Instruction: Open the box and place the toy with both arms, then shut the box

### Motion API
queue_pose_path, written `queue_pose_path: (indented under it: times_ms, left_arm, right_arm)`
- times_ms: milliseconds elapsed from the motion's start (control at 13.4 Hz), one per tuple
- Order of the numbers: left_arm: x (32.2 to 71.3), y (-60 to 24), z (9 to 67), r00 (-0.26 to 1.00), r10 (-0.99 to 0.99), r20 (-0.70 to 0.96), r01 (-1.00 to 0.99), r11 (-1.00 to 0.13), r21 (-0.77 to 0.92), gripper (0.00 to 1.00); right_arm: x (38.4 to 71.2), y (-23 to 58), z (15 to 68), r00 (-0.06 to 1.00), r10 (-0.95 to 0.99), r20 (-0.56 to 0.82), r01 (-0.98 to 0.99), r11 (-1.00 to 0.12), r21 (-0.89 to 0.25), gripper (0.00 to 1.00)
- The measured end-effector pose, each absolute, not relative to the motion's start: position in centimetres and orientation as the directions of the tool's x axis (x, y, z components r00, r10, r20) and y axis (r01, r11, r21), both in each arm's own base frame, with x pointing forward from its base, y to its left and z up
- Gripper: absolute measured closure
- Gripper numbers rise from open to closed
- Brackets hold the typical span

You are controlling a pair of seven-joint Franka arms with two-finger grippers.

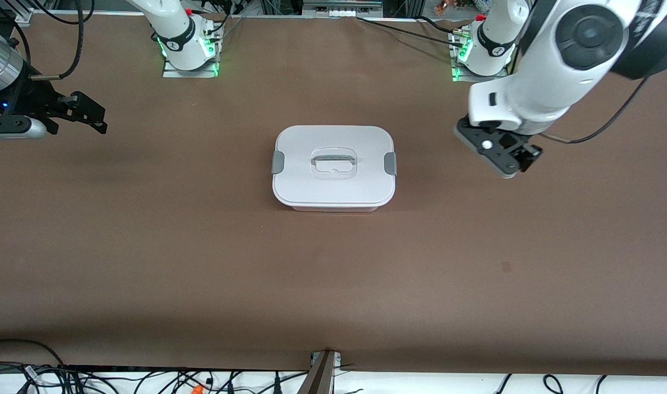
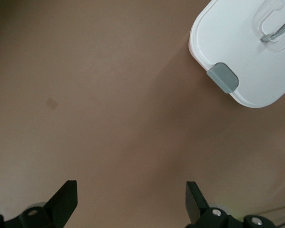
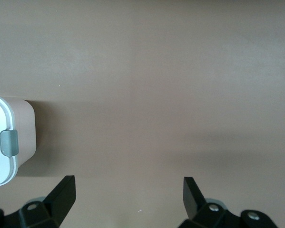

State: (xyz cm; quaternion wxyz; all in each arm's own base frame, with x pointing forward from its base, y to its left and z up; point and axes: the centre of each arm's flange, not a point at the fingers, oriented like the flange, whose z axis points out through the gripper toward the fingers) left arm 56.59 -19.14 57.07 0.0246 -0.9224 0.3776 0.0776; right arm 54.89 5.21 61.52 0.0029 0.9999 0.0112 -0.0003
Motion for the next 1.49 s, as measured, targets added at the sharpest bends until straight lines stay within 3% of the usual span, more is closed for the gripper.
queue_pose_path:
  times_ms: [669, 967, 1487]
  left_arm:
    - [57.7, -3.1, 59.4, 0.930, -0.367, -0.014, -0.364, -0.927, 0.083, 0.00]
    - [54.9, -1.5, 58.6, 0.983, -0.182, -0.006, -0.182, -0.983, -0.004, 0.00]
    - [55.2, -1.5, 58.3, 0.998, -0.055, 0.006, -0.055, -0.998, -0.028, 0.00]
  right_arm:
    - [54.9, 5.1, 61.4, 1.000, 0.020, -0.002, 0.020, -1.000, 0.006, 0.00]
    - [55.0, 5.1, 61.4, 1.000, 0.020, -0.002, 0.020, -1.000, 0.006, 0.00]
    - [55.0, 5.1, 61.4, 1.000, 0.020, -0.003, 0.020, -1.000, 0.006, 0.00]
